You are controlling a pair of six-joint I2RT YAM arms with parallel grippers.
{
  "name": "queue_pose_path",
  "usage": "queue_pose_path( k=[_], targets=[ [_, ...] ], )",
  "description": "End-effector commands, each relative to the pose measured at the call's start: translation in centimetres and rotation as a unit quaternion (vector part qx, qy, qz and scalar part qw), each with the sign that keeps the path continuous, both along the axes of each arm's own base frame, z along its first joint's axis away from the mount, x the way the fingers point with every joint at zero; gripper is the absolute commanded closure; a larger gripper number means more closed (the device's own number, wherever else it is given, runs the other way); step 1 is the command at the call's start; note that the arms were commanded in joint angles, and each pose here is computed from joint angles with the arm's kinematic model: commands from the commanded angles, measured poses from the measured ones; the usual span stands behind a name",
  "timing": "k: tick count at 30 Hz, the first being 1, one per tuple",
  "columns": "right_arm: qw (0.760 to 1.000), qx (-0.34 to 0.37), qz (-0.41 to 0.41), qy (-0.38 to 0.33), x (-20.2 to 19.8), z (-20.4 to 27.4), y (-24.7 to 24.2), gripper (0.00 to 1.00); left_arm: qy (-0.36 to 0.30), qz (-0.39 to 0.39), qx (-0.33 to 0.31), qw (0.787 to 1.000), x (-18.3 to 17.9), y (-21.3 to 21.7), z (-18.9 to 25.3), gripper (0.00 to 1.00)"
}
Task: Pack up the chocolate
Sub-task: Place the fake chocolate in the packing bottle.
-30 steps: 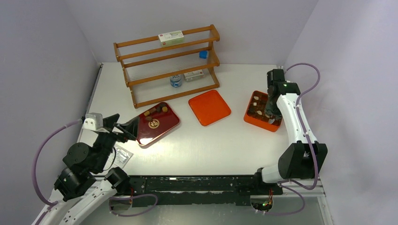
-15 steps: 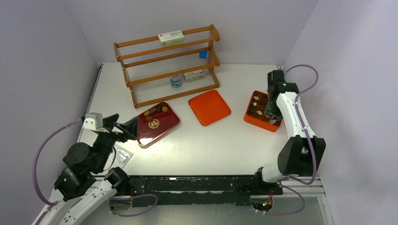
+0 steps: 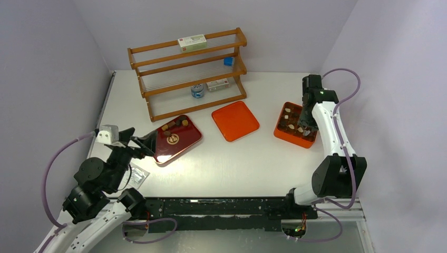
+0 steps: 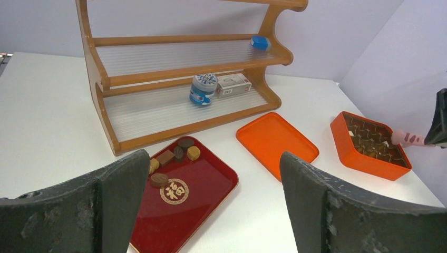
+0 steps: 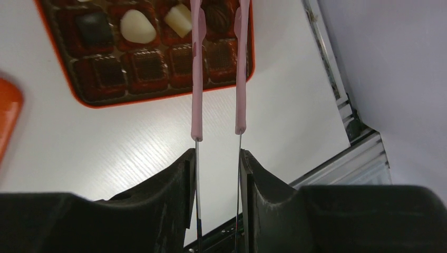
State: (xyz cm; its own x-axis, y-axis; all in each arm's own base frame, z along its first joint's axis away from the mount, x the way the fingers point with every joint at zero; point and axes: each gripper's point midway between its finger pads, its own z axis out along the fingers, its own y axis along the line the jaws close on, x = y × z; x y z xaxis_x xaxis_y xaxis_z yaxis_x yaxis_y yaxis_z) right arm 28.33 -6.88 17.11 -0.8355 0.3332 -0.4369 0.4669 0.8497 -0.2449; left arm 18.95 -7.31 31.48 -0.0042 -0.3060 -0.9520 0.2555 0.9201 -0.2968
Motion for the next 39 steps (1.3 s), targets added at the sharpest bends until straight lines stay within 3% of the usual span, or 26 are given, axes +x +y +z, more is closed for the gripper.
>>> queue_pose_path(
  k=[1,9,21,29,39],
  targets=[
    [0.998,0.025,0.023,-0.055,1.1,3.5,1.4,0.63,-0.001,0.006,0.011,1.0,0.4,0.0,0.1,0.02],
    [0.98,0.09,0.124,-0.127,3.5,6.7,8.1,0.64,0.015,0.012,0.031,0.999,1.0,-0.3,-0.6,0.02],
    [0.924,0.161,0.307,-0.158,4.1,4.9,24.9,0.64,0.034,0.056,0.046,0.997,1.7,1.0,-1.2,0.02],
    [0.881,0.162,0.412,-0.167,3.0,4.3,36.1,0.63,0.022,0.079,0.029,0.996,1.3,2.2,-0.8,0.02],
    [0.857,0.103,0.487,-0.137,2.0,0.6,43.8,0.63,0.012,0.089,0.014,0.996,0.9,3.0,-0.2,0.02]
  ],
)
